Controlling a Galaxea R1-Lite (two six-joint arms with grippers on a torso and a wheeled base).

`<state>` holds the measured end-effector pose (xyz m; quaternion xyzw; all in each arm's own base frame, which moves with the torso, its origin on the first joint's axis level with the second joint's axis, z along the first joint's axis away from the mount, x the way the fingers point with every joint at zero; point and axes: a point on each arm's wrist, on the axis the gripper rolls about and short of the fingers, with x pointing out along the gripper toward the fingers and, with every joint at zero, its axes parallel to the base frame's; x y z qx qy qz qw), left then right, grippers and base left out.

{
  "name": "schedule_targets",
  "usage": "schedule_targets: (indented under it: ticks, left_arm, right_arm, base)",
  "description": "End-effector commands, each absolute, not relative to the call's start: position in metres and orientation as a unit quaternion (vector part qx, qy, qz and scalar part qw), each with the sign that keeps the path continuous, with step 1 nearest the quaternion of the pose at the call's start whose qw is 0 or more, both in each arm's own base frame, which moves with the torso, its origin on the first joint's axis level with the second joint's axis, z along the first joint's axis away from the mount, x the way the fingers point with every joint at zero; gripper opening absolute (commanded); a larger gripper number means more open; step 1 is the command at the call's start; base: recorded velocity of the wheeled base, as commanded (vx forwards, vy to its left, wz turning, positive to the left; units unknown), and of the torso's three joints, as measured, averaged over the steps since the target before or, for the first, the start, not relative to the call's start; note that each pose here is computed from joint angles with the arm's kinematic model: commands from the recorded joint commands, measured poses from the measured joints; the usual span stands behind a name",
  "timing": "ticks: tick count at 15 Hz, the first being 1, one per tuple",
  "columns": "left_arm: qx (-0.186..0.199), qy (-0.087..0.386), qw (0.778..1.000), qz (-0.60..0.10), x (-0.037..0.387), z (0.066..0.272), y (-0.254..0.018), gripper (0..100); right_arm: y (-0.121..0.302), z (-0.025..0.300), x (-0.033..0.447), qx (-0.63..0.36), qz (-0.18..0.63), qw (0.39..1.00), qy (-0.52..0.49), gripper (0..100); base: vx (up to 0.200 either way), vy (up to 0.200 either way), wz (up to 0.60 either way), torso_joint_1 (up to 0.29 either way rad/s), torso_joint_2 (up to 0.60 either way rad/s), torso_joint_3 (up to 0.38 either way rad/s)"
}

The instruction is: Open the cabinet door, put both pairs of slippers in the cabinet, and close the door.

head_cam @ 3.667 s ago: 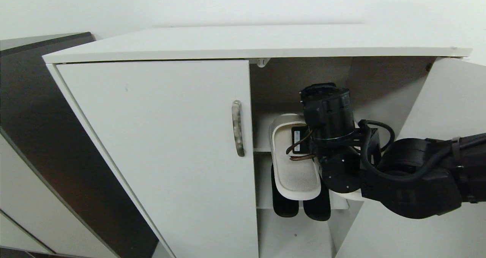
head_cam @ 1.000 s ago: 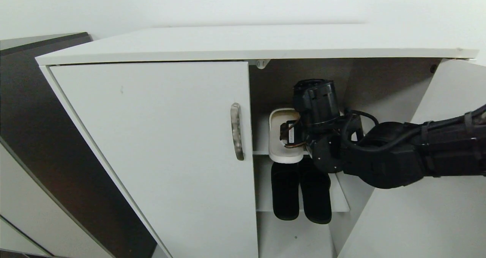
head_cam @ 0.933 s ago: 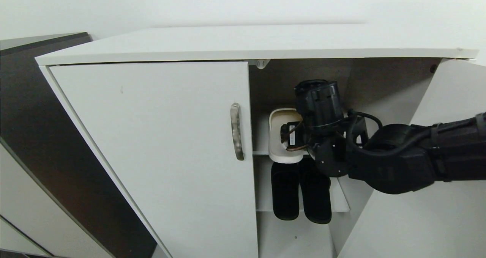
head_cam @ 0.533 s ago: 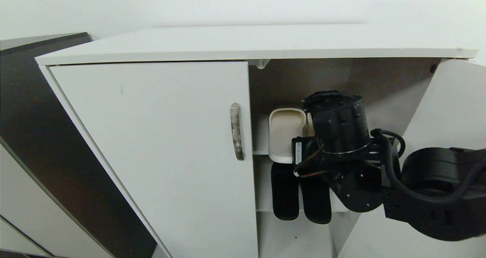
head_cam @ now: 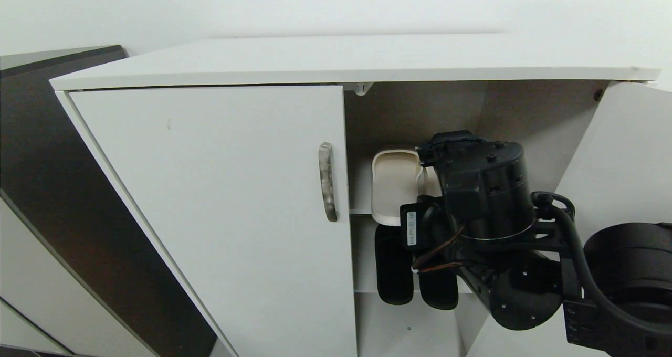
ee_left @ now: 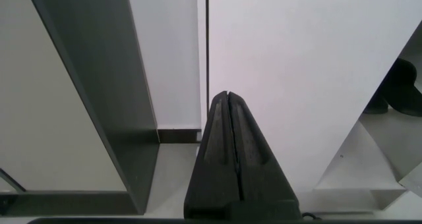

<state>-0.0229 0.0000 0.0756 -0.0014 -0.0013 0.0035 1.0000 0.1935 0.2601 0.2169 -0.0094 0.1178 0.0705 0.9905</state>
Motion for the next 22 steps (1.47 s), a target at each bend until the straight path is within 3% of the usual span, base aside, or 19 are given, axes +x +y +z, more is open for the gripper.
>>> schedule_targets:
  ticks: [1,7,22]
  left_arm:
    - [-0.002,-0.001,1.0,0.004,-0.0228,0.0756,0.0,0]
    - [-0.001,-0.001,1.0,0.003,-0.0228,0.0756,-0.0001,0]
    - [-0.001,-0.001,1.0,0.004,-0.0228,0.0756,0.0,0]
  right_arm:
    - [0.2592,0.2175,0.1928,-0.009,0.071,0.991,0.117,0]
    - [0.2583,0.216,0.1933,-0.012,0.07,0.99,0.119,0]
    - [0.2522,0.2076,0.1897,-0.027,0.074,0.989,0.122,0]
  base:
    - [0.0,0.0,0.0,0.0,0.0,0.0]
    - [0.0,0.0,0.0,0.0,0.0,0.0]
    - [-0.2,0.0,0.0,0.002,0.0,0.003]
